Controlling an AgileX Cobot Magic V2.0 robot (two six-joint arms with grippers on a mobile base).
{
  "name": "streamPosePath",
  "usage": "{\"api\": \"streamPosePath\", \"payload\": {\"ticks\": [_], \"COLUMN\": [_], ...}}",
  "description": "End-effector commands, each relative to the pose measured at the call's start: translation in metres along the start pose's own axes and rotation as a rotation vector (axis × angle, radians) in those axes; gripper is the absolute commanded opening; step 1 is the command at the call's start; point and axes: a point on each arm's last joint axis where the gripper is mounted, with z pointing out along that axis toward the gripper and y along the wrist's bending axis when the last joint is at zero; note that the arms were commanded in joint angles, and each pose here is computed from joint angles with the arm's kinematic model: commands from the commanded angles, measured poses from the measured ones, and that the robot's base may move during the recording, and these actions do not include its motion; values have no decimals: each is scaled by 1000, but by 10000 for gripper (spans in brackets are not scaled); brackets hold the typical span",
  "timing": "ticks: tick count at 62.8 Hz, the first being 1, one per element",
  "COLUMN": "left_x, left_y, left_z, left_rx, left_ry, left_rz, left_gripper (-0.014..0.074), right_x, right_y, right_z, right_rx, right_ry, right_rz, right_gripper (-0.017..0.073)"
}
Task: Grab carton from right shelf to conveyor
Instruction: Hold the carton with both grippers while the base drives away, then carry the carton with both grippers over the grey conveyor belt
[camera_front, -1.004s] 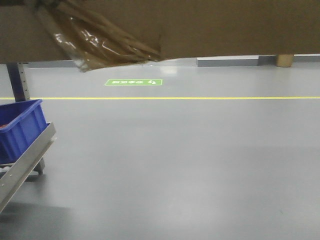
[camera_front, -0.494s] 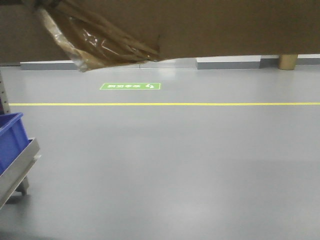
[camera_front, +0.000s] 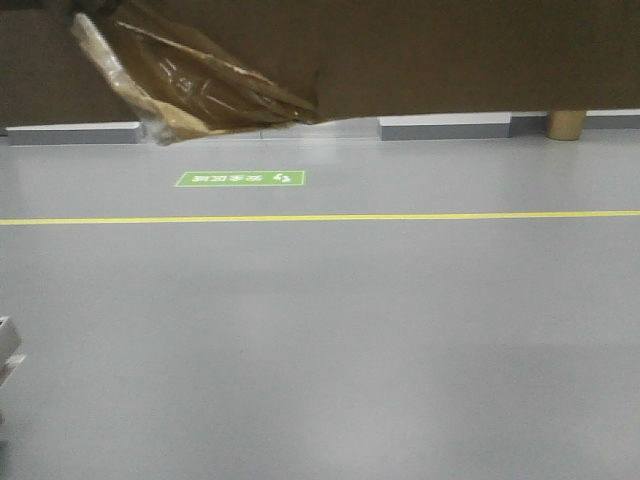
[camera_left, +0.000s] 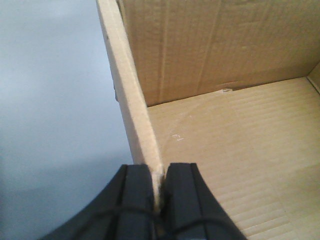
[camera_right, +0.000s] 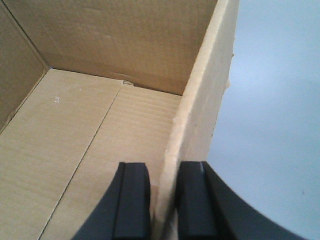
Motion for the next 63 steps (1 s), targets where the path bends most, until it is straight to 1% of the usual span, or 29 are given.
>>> {"api": "streamPosePath", "payload": {"ticks": [1,54,63], "left_x": [-4,-4,-5], "left_y": [-3,-3,-1], "left_z": [-2,-2,-2], "left_rx": [29,29,5], "left_ry": [-43,-43,-49], "left_rz": [6,6,16], "left_gripper": [-17,-17,-17], "right_x": [-4,-7,-7], "right_y": [7,7,7], "right_z": [-6,-7,-7], "right_rx": [-66,-68,-68], "right_ry": [-64,-95,-97], "right_rz": [15,16,16], "right_gripper": [-66,-66,-66]}}
